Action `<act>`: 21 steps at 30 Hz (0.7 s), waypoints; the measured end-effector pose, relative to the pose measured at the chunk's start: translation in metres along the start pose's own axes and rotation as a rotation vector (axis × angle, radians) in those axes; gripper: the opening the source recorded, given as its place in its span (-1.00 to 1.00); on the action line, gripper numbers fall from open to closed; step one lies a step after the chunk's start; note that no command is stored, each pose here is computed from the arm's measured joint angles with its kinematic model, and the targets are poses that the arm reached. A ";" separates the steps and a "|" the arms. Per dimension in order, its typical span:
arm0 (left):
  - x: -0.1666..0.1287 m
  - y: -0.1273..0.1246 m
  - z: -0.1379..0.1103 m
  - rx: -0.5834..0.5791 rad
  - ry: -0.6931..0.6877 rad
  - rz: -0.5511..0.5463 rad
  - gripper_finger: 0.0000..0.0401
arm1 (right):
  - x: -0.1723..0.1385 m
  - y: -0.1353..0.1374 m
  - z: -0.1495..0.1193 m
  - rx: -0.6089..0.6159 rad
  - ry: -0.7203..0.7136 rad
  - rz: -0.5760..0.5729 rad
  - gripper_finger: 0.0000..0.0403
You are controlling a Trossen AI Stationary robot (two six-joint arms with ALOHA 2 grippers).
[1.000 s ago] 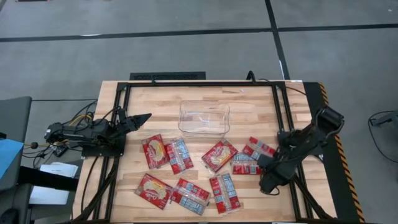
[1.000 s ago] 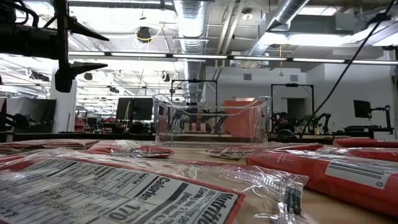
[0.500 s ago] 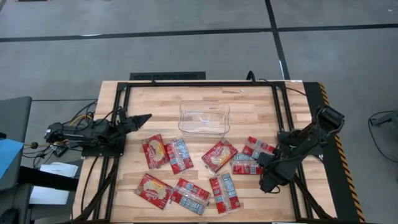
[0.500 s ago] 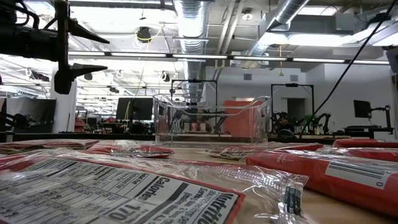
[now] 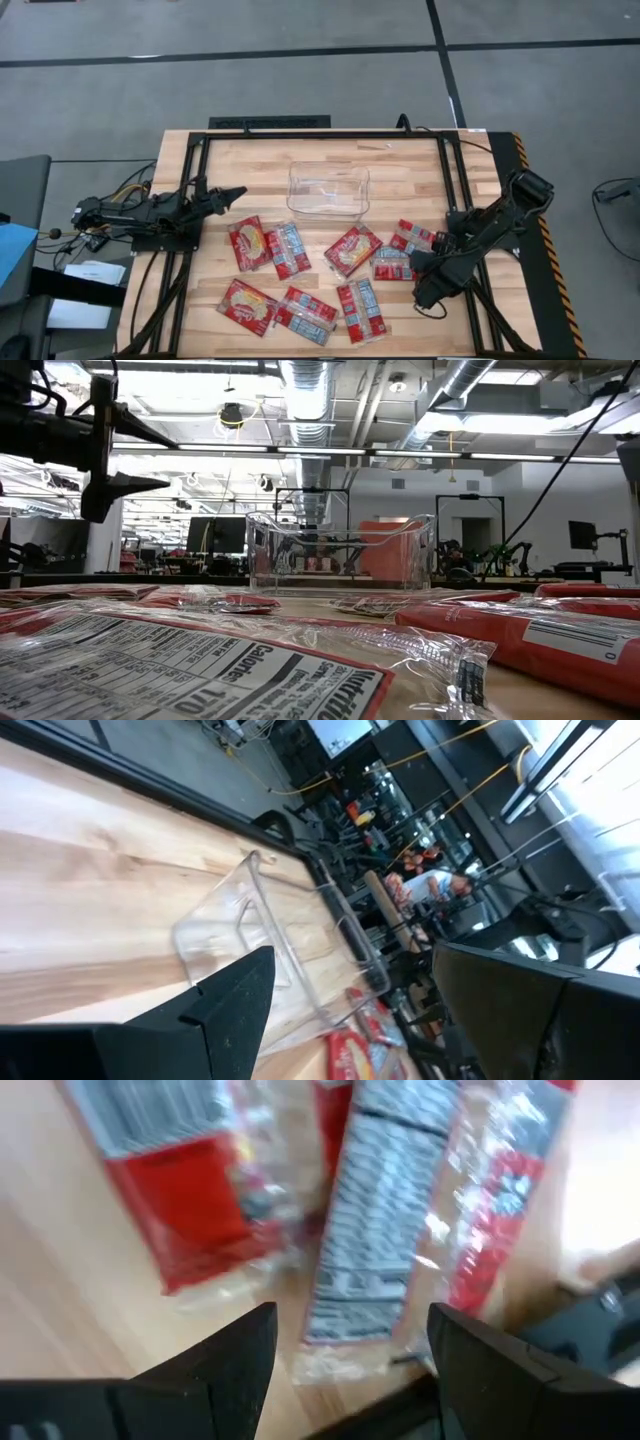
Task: Sort popcorn bags into baskets
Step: Put the red popcorn bag into the transparent bin
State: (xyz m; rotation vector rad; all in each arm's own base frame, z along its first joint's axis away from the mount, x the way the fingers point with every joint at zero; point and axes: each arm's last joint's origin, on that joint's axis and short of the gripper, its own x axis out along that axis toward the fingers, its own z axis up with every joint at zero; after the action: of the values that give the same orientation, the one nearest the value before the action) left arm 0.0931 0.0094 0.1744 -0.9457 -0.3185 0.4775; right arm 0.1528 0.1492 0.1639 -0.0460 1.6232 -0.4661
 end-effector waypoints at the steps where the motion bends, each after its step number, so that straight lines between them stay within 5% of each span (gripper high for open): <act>1: 0.000 0.000 0.000 0.004 0.003 0.004 0.31 | 0.000 0.001 0.002 -0.014 -0.008 0.015 0.40; 6: 0.000 0.001 0.000 0.005 0.004 0.004 0.31 | 0.000 0.006 0.009 -0.056 -0.053 0.085 0.40; 21: 0.000 0.001 0.000 0.015 0.002 0.005 0.31 | 0.026 -0.005 0.003 -0.015 -0.041 -0.020 0.40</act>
State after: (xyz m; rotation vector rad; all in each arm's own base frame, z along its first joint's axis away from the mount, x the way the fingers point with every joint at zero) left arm 0.0932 0.0094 0.1738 -0.9322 -0.3100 0.4826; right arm 0.1519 0.1359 0.1407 -0.0828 1.5869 -0.4652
